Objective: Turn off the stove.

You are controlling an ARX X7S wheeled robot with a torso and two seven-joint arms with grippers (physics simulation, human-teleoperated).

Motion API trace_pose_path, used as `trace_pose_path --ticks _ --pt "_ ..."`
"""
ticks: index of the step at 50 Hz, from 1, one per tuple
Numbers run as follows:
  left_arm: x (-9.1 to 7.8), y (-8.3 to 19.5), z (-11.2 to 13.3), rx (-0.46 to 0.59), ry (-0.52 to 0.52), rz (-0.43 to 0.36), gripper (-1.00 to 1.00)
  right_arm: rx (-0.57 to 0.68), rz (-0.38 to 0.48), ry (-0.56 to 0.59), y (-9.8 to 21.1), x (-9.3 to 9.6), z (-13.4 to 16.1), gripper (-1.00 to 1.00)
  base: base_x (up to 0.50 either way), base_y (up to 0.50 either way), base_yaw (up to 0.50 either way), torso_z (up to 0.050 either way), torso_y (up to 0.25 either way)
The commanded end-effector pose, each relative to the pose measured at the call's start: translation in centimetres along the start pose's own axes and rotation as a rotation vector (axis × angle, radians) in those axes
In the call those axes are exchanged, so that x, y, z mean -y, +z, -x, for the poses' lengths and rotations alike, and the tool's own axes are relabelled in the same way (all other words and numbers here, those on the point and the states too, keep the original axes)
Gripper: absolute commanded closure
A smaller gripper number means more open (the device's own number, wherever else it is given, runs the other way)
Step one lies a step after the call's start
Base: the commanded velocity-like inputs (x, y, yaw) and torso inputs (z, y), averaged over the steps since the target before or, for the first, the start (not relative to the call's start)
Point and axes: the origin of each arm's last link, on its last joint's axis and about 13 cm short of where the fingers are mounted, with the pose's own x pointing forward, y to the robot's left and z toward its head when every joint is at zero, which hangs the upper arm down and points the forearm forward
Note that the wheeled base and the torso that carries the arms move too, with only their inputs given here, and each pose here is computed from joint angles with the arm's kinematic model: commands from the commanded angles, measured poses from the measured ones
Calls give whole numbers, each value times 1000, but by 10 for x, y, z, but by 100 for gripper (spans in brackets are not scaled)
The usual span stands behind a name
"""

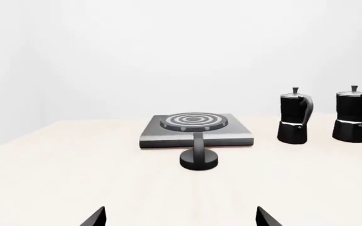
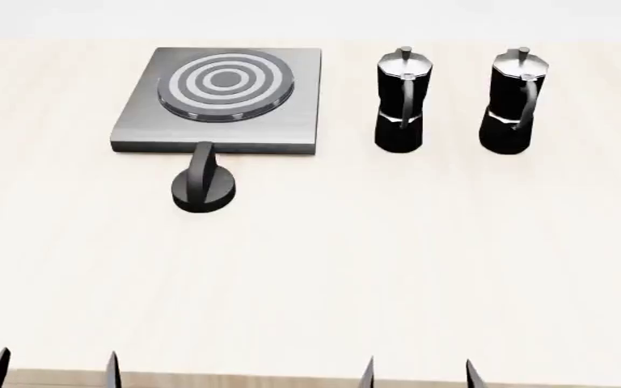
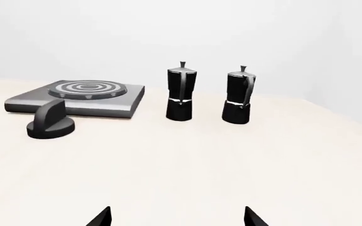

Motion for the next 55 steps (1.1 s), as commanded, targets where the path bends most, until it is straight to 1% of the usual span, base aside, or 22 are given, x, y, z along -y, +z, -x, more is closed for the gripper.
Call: trace_pose_path --ticks 1,2,4,5,6,7,10,12,24,29,37,55 --pt "-4 32 10 115 6 -14 -100 64 32 -28 30 0 9 -100 0 0 0 0 0" --pt "-4 34 10 134 16 -15 -100 69 35 -30 32 1 10 -100 0 0 0 0 0" --pt "-5 37 11 135 15 -13 -100 80 43 -35 35 2 11 -100 0 0 0 0 0" --pt "-5 41 12 158 17 -26 -100 93 45 -39 40 3 13 -100 0 0 0 0 0" --pt "-5 44 14 165 14 -19 -100 101 25 -34 43 3 14 -100 0 0 0 0 0" --pt "-5 45 14 162 8 -11 -100 106 26 -36 45 4 15 -100 0 0 0 0 0" --pt "-6 52 15 182 13 -8 -100 145 81 -50 54 4 19 -100 0 0 0 0 0" --pt "-8 58 15 193 19 -3 -100 165 96 -55 60 4 22 -100 0 0 0 0 0" --pt "-11 81 20 236 34 -16 -100 237 94 -73 84 8 32 -100 0 0 0 0 0" --pt "-11 89 21 252 34 -14 -100 253 93 -76 88 8 34 -100 0 0 0 0 0" --pt "-12 104 25 285 41 9 -100 283 97 -77 96 10 38 -100 0 0 0 0 0" --pt "-12 117 32 320 46 34 -100 317 102 -61 103 7 44 -100 0 0 0 0 0"
